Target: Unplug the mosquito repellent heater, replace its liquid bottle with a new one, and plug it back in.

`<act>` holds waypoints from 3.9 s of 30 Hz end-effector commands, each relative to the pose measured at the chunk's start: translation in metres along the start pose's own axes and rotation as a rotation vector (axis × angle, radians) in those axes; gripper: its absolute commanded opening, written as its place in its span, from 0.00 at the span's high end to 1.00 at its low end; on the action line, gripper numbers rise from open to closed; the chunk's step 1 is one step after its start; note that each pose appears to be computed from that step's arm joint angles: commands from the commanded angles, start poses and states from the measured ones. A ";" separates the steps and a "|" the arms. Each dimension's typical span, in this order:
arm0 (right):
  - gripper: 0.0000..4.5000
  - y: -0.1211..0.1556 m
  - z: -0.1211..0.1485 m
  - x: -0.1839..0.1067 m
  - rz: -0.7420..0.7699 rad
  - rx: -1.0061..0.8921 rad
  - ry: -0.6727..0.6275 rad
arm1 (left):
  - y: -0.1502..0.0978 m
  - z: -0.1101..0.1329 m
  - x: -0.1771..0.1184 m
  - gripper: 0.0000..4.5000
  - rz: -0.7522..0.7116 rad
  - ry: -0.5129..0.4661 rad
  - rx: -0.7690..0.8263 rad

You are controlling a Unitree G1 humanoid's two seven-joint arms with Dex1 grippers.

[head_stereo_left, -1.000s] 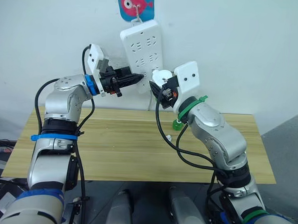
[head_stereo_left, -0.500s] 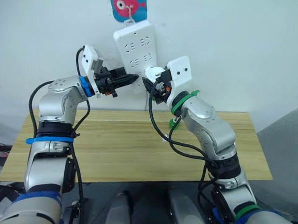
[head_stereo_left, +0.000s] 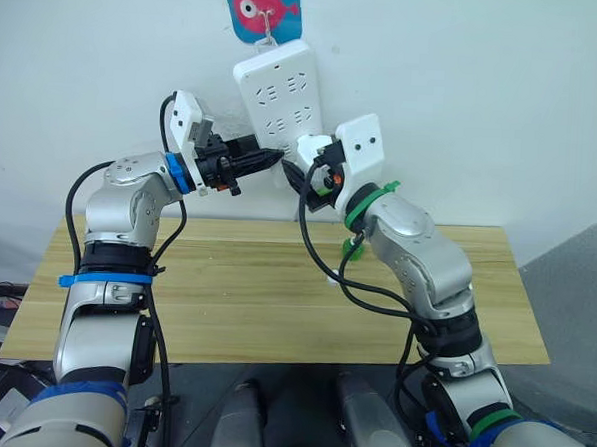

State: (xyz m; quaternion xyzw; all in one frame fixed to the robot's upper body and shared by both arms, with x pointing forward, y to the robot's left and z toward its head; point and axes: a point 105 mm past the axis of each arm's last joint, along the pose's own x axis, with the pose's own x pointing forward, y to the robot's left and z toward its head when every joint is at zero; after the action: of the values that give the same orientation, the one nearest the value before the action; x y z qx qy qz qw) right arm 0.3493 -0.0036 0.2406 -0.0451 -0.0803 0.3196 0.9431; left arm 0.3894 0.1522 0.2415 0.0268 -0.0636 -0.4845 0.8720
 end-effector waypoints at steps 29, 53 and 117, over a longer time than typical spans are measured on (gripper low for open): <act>0.00 0.023 0.010 -0.055 0.153 -0.025 -0.035 | 0.031 0.013 -0.094 0.01 0.334 0.090 0.195; 0.99 0.024 -0.004 -0.039 0.256 -0.050 -0.058 | -0.146 0.017 -0.108 0.00 -0.055 0.282 0.018; 0.01 -0.071 -0.056 -0.162 0.573 -0.466 0.446 | -0.068 -0.048 -0.152 0.00 0.047 0.535 0.185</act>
State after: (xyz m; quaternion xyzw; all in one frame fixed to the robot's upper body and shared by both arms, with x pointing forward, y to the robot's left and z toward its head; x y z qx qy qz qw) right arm 0.2773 -0.1544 0.1642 -0.3274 0.0877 0.5210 0.7834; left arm 0.2579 0.2429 0.1692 0.2141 0.1302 -0.4384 0.8632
